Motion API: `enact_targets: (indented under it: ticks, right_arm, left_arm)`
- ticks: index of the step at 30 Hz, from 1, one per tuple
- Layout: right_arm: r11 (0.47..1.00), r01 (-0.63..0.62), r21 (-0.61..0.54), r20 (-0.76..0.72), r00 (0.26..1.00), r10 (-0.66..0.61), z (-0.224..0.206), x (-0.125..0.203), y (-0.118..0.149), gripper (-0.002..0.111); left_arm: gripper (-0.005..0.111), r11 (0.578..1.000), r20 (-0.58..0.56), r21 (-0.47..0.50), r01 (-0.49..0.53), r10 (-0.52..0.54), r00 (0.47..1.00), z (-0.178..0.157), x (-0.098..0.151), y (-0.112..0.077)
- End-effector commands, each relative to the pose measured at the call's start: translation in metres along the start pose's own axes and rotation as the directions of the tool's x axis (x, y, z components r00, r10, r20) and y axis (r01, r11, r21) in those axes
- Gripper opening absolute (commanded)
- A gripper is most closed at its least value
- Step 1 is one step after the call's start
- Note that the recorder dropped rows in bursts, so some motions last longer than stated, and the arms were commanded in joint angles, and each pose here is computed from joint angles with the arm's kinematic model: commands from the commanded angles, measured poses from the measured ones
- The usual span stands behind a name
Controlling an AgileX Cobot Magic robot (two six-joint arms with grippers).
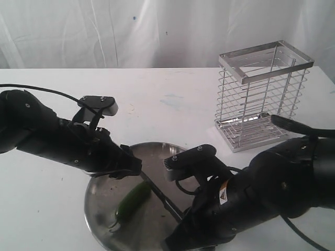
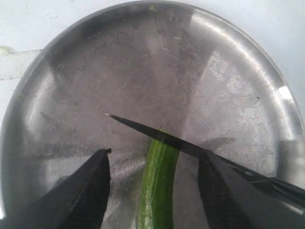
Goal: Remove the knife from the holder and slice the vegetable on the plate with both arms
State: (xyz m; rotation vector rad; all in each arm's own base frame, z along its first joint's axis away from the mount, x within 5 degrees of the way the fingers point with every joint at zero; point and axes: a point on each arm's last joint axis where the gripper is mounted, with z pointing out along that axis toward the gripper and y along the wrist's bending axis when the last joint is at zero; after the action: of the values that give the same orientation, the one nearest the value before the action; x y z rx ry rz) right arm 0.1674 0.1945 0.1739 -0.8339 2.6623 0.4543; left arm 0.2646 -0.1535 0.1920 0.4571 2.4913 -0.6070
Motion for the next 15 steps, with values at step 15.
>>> enact_targets:
  ticks: [15]
  right_arm:
    - [0.999,-0.033,0.009,-0.027,0.999,0.033,0.014,0.0,-0.002,0.0]
  left_arm:
    - [0.059,0.998,0.021,-0.018,0.058,-0.058,0.998,0.007,-0.002,0.004]
